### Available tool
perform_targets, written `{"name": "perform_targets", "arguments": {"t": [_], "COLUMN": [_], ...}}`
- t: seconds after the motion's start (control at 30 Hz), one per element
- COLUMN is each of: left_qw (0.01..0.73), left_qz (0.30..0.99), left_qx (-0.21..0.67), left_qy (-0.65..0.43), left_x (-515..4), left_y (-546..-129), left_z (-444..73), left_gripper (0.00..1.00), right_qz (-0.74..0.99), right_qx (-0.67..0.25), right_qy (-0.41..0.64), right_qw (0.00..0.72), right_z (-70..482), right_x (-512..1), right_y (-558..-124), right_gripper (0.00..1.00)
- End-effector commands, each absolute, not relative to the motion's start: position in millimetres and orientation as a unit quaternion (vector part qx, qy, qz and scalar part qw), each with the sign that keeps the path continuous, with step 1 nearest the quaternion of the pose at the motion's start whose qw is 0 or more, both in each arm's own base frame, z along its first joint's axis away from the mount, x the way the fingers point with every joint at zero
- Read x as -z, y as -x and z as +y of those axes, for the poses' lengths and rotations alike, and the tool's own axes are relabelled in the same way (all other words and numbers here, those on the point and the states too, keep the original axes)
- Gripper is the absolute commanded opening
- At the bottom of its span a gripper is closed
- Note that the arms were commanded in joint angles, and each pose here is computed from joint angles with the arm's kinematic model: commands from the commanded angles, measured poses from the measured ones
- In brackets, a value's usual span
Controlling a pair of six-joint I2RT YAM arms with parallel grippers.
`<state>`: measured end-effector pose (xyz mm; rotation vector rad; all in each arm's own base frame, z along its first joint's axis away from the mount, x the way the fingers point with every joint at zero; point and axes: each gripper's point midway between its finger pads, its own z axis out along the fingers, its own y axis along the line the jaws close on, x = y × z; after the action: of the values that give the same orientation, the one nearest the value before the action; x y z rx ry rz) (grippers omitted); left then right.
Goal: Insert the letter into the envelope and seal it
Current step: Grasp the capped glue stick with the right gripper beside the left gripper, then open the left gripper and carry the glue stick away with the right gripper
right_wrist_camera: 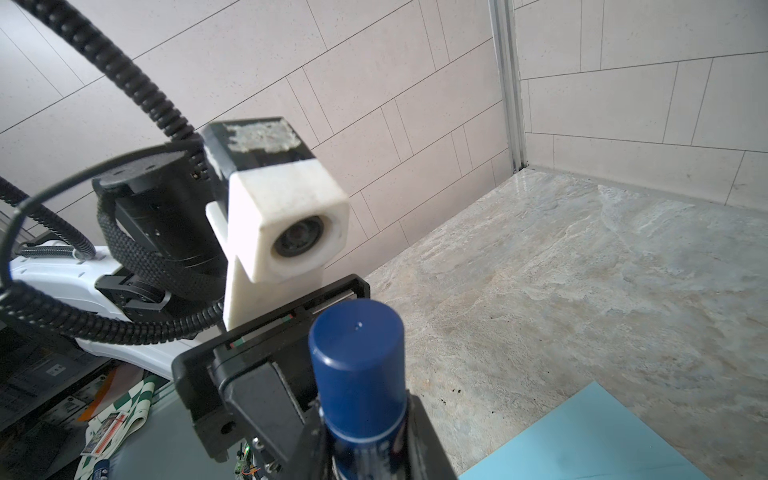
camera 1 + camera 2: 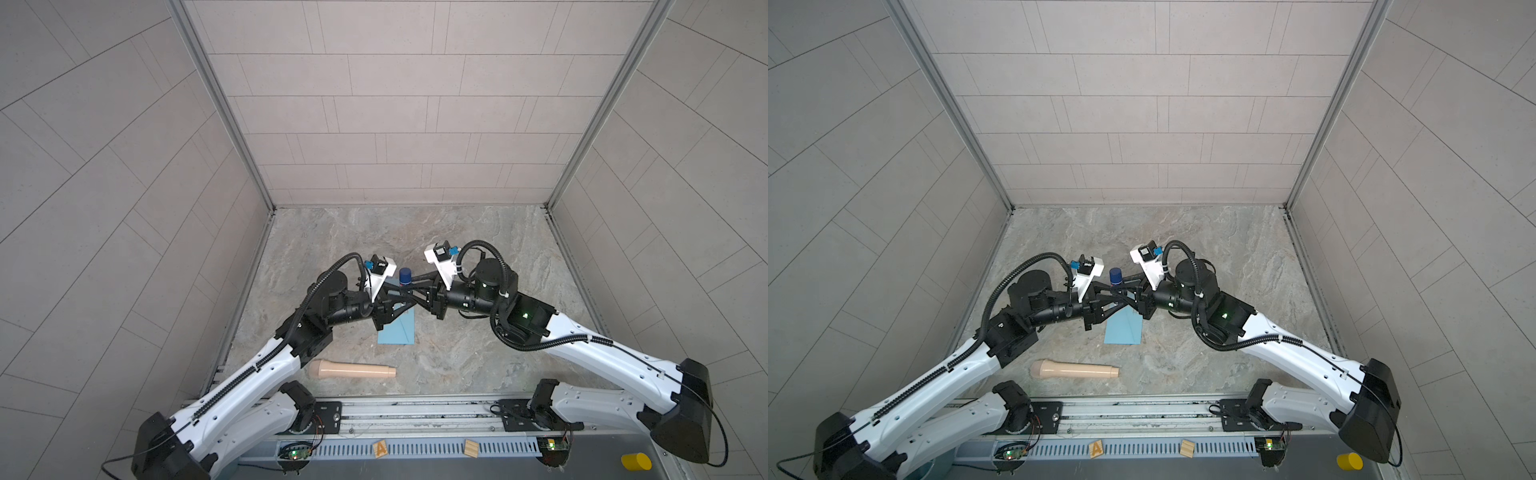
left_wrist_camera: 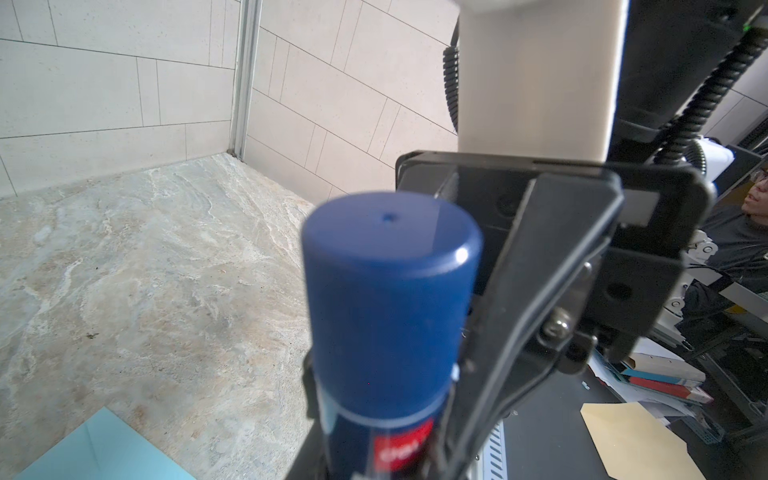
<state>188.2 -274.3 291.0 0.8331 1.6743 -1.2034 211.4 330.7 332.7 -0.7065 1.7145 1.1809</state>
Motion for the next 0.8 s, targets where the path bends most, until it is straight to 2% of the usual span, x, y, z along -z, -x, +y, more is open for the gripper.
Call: {"name": "perform_targets", "arguments": {"t": [0.0,0.17,0.43,0.77], "left_qw": [0.473,0.478,0.486,0.500], "left_qz": [0.654,0.661,0.676,0.684], "left_qx": [0.477,0.469,0.441,0.417], "left_qy": [-0.347,-0.339,-0.336,-0.330], "left_x": [-304.7,-302.6,-294.3,-291.7], "left_y": [-190.4,-193.2,-194.0,-193.2], "left_z": [-273.9,-271.2,-261.7,-250.8], "left_gripper": [0.14,0.37,0.64,0.86], "right_qz": [0.686,0.693,0.746,0.839], "right_qx": [-0.490,-0.459,-0.360,-0.230], "right_qy": [0.271,0.265,0.214,0.078], "right_qw": [0.465,0.489,0.518,0.487], "right_z": [329.8,321.5,280.4,185.5], "right_x": [-345.1,-351.4,-350.5,-297.5], "right_y": [-212.2,-220.9,-266.2,-360.1], "right_gripper": [0.07,0.05,0.04,0.04]}}
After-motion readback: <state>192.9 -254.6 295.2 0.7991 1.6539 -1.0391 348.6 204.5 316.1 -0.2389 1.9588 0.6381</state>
